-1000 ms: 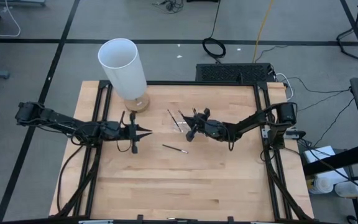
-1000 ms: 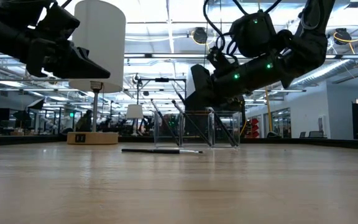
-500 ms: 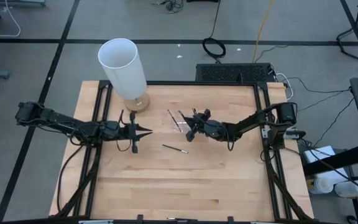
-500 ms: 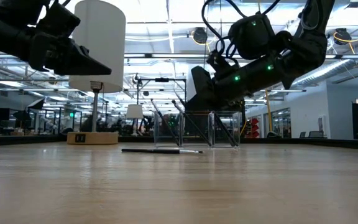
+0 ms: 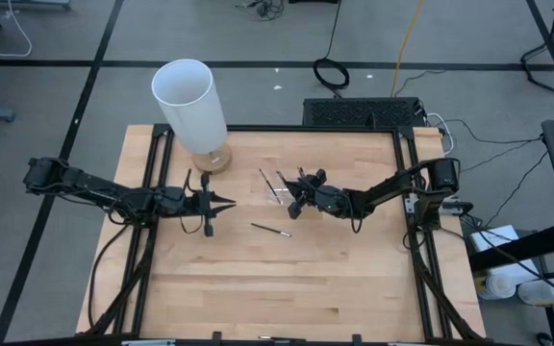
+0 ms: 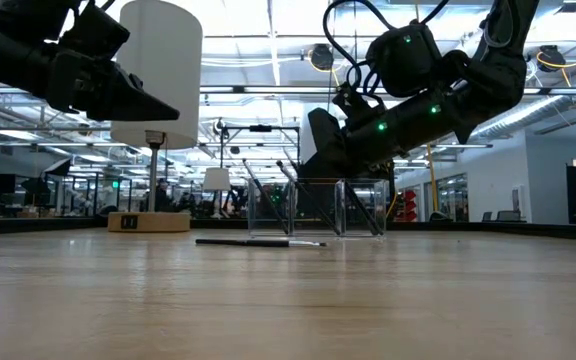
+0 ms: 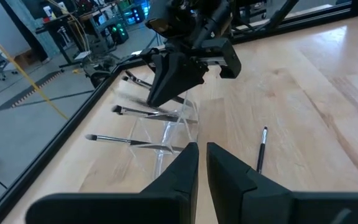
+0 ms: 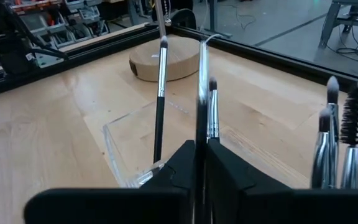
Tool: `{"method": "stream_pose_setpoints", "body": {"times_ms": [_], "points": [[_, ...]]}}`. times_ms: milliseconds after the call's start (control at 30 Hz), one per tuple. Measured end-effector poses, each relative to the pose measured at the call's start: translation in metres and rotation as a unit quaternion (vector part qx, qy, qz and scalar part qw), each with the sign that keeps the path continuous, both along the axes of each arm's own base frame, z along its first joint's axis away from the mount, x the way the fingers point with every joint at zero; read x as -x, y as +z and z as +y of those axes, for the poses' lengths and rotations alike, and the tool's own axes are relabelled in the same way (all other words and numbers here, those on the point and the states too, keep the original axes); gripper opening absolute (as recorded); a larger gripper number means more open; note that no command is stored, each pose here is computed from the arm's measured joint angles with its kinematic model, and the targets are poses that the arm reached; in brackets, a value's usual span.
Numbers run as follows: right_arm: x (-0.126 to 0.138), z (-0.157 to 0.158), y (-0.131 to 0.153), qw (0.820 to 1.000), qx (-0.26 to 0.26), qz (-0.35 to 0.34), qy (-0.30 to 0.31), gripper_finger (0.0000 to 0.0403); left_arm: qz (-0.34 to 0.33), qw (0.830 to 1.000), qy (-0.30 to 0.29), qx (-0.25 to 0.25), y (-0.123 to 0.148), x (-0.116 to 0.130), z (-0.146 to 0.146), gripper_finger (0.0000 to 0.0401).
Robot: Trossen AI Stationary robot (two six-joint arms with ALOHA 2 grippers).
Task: Put items in baskets/containers
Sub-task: Put the black liner brush into the transparent organizer, then put the black eyeshadow brush into the transparent organizer
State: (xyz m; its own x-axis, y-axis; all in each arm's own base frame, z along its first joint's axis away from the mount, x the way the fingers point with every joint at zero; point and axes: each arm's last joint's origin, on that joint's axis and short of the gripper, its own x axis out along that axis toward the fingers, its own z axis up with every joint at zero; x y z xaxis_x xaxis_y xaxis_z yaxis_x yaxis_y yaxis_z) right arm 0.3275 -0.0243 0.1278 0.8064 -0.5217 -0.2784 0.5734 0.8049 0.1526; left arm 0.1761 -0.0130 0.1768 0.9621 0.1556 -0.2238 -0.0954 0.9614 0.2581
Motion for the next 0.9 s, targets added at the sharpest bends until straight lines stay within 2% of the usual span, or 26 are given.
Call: {"method": "stream_pose_setpoints", "body": {"times_ms": [300,433,533,600,667,733,833,900], "points": [[-0.002,0.003,0.004,0.999,-0.008,-0.027,0.015,0.0075,0.000,1.000,-0.004,0.004,0.000,0.000,0.000,0.0042],[-0.002,0.005,0.015,0.998,0.035,-0.035,0.031,0.0090,-0.009,0.999,-0.001,0.041,0.002,-0.001,-0.003,0.0042],[0.000,0.005,0.022,0.997,0.057,-0.020,0.037,0.0097,-0.008,0.998,-0.022,0.053,0.016,-0.006,-0.012,0.0042],[0.002,0.006,0.029,0.997,0.063,-0.017,0.050,0.0100,0.027,0.999,-0.023,0.038,0.027,-0.013,-0.020,0.0042],[0.004,0.008,0.039,0.994,0.074,-0.018,0.085,0.0100,0.083,0.996,0.005,0.021,0.036,-0.020,-0.028,0.0042],[0.007,0.012,0.050,0.990,0.083,-0.021,0.114,0.0098,0.136,0.990,0.031,0.007,0.047,-0.029,-0.037,0.0042],[0.017,0.018,0.072,0.988,0.087,-0.029,0.123,0.0092,0.209,0.977,0.042,-0.015,0.055,-0.045,-0.050,0.0042],[0.025,0.022,0.086,0.987,0.087,-0.031,0.130,0.0087,0.234,0.970,0.065,-0.016,0.056,-0.059,-0.057,0.0042]]}}
